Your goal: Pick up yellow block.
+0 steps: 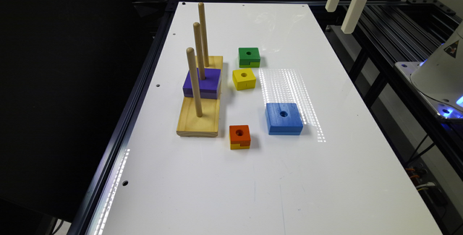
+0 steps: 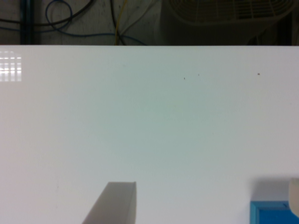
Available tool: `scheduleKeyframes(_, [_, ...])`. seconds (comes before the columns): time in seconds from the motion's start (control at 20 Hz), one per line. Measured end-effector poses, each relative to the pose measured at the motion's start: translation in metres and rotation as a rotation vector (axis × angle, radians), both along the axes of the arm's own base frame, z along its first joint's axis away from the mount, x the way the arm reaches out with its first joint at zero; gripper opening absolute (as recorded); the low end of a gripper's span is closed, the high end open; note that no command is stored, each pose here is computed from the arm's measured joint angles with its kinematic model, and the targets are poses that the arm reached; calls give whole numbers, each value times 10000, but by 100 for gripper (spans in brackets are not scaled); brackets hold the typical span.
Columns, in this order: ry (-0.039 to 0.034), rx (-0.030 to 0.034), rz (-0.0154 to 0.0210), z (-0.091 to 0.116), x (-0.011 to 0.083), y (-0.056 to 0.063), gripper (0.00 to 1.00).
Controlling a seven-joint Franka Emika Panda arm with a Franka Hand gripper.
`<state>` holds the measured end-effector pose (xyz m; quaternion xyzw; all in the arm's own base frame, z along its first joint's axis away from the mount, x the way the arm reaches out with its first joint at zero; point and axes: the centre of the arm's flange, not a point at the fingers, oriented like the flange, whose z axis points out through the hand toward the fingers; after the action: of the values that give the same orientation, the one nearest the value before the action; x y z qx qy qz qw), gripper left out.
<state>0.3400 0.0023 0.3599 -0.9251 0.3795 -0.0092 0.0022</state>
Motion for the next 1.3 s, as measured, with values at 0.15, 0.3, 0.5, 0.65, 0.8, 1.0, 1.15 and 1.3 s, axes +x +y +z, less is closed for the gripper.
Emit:
scheduleKeyframes(0.15, [-109,1,1,13,17,0,100])
scheduleKeyframes(0.3, [-273,3,1,22,95,1,100])
scheduleKeyframes(0.5, [-360,8,-24,15,305,-8,100])
scheduleKeyframes(0.65, [-318,12,-65,-13,564,-26,100])
scheduleKeyframes(0.8, [-208,15,-100,-45,760,-46,100])
scheduleKeyframes(1.0, [-107,18,-119,-86,881,-55,100])
scheduleKeyframes(1.15, [-134,3,-144,-74,894,-80,100])
scheduleKeyframes(1.3, [-206,-7,-170,-43,918,-145,100])
